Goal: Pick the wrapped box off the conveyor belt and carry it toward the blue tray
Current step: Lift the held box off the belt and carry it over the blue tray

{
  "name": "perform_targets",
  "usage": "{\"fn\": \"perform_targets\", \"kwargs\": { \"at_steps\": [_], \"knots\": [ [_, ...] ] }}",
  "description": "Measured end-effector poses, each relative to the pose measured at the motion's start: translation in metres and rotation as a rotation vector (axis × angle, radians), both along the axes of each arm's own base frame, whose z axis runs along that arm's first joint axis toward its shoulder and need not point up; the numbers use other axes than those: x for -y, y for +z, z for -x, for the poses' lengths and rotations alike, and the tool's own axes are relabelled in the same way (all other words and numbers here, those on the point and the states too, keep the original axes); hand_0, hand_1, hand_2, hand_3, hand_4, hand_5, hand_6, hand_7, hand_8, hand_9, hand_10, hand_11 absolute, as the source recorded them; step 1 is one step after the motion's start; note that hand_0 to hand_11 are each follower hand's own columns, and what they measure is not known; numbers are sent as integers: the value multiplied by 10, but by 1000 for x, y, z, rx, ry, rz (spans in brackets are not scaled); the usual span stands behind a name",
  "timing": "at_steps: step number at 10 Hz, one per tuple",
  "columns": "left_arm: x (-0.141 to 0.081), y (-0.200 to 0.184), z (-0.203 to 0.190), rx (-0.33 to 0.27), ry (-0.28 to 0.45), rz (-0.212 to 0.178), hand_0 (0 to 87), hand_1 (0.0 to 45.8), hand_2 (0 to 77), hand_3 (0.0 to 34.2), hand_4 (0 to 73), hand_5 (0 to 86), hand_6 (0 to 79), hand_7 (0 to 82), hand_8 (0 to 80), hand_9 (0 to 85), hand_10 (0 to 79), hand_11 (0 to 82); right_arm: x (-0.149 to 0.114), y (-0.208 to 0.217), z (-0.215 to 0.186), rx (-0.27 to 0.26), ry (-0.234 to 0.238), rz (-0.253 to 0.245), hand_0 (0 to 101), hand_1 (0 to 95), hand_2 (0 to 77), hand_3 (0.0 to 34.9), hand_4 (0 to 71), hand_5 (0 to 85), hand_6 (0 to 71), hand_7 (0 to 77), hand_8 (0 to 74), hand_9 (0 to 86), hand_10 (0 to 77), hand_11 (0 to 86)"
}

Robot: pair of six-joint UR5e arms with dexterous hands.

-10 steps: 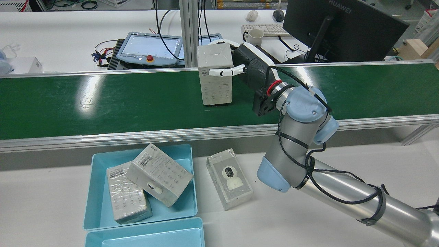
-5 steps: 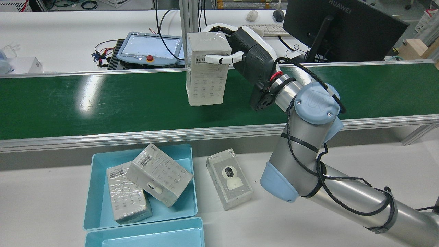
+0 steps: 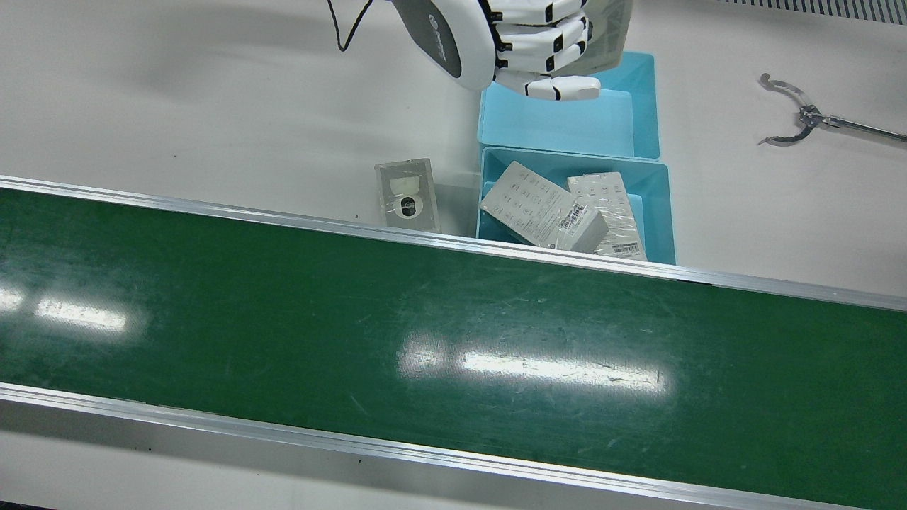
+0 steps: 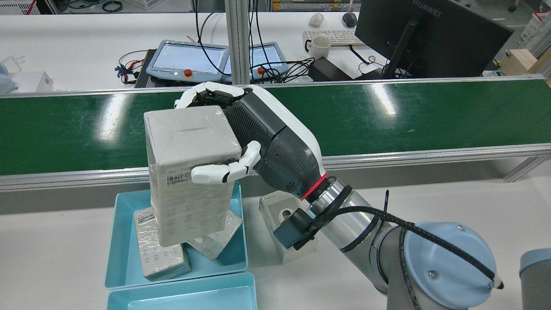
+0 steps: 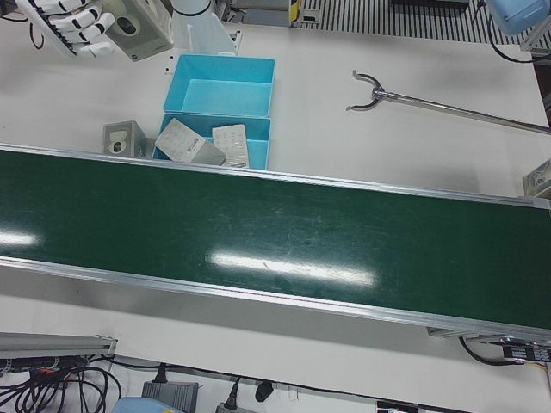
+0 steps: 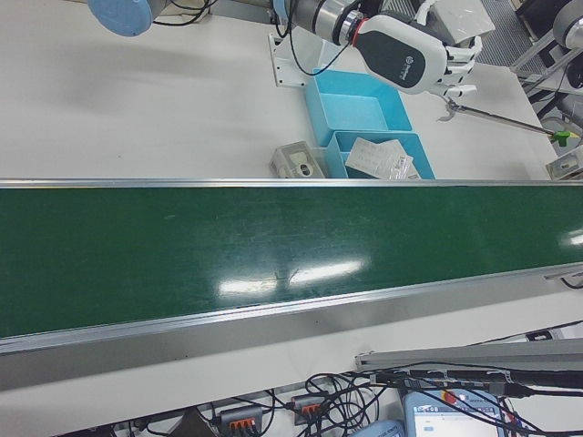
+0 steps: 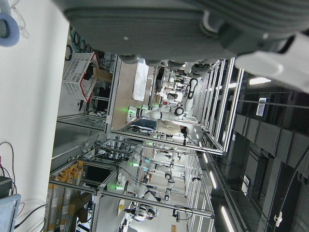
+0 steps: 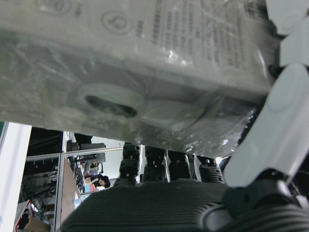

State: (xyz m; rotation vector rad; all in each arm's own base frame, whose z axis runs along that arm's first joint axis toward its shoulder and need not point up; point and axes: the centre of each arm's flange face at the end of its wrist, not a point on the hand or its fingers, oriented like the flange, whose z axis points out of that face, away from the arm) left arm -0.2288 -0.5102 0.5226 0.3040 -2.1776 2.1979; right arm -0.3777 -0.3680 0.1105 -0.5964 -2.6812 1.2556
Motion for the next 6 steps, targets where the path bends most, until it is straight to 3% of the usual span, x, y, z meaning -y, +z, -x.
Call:
{"fn": "perform_targets", "kwargs": {
  "at_steps": [1,3,4,5,6],
  "knots": [
    [0,0,0,0,0,0,0,0,11,0,5,5,5,5,5,0,0,0,-18,1,5,-6,-15,-2,464,27,338,0,360,409,289,589,322,475,142,202],
    [0,0,0,0,0,0,0,0,5,0,0,5,5,5,5,0,0,0,-43,8,19,-30,-57,2,464,27,344,0,365,415,289,589,300,453,120,196],
    [0,0,0,0,0,0,0,0,5,0,5,5,0,5,5,0,5,0,-54,11,27,-41,-81,4,472,22,349,50,365,415,284,671,235,393,104,153],
    [0,0,0,0,0,0,0,0,11,0,5,5,5,5,5,0,5,0,-64,13,35,-48,-104,6,472,22,349,50,365,415,284,671,235,393,104,153],
    [0,0,0,0,0,0,0,0,11,0,5,5,5,5,5,0,5,0,-74,14,42,-51,-127,7,478,27,344,91,365,415,251,671,33,229,71,120]
  ]
}}
